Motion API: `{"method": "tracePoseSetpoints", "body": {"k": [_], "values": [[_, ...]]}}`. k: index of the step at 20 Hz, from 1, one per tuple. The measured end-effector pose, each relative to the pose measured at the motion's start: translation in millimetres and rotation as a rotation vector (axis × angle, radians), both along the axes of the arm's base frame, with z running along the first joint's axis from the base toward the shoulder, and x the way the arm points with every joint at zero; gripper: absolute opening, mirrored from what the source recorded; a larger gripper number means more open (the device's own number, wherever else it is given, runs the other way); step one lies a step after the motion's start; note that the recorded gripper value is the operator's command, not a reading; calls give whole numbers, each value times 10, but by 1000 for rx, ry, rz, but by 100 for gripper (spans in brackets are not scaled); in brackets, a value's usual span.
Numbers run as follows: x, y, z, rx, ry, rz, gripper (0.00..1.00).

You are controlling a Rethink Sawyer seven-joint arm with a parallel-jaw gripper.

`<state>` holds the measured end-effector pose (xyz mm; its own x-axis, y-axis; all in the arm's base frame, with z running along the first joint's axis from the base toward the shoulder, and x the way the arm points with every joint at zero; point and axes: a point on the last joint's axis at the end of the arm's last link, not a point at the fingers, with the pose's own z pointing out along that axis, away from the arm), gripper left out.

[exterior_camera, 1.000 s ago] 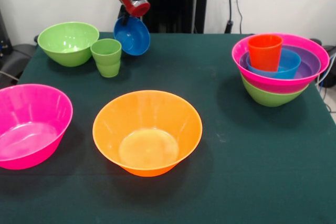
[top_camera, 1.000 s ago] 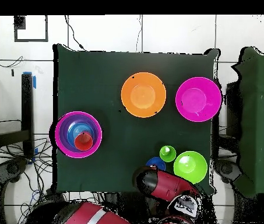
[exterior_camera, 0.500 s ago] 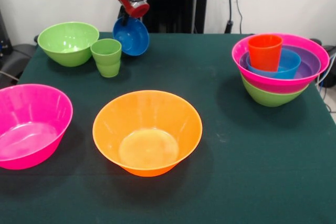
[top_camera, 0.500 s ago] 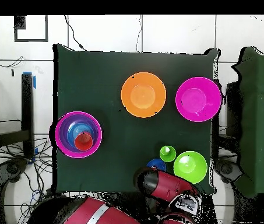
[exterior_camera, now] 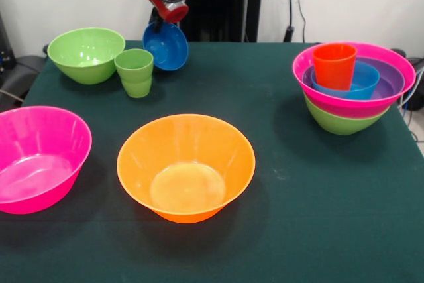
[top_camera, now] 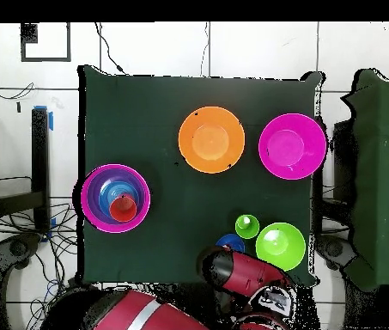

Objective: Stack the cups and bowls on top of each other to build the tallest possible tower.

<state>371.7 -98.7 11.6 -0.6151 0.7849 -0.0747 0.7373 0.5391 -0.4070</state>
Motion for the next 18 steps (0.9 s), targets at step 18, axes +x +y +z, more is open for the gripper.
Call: {"method": "tracePoseSetpoints", "body": {"k": [18], "values": [[366,314,794,31,-13,-13,0]]}}
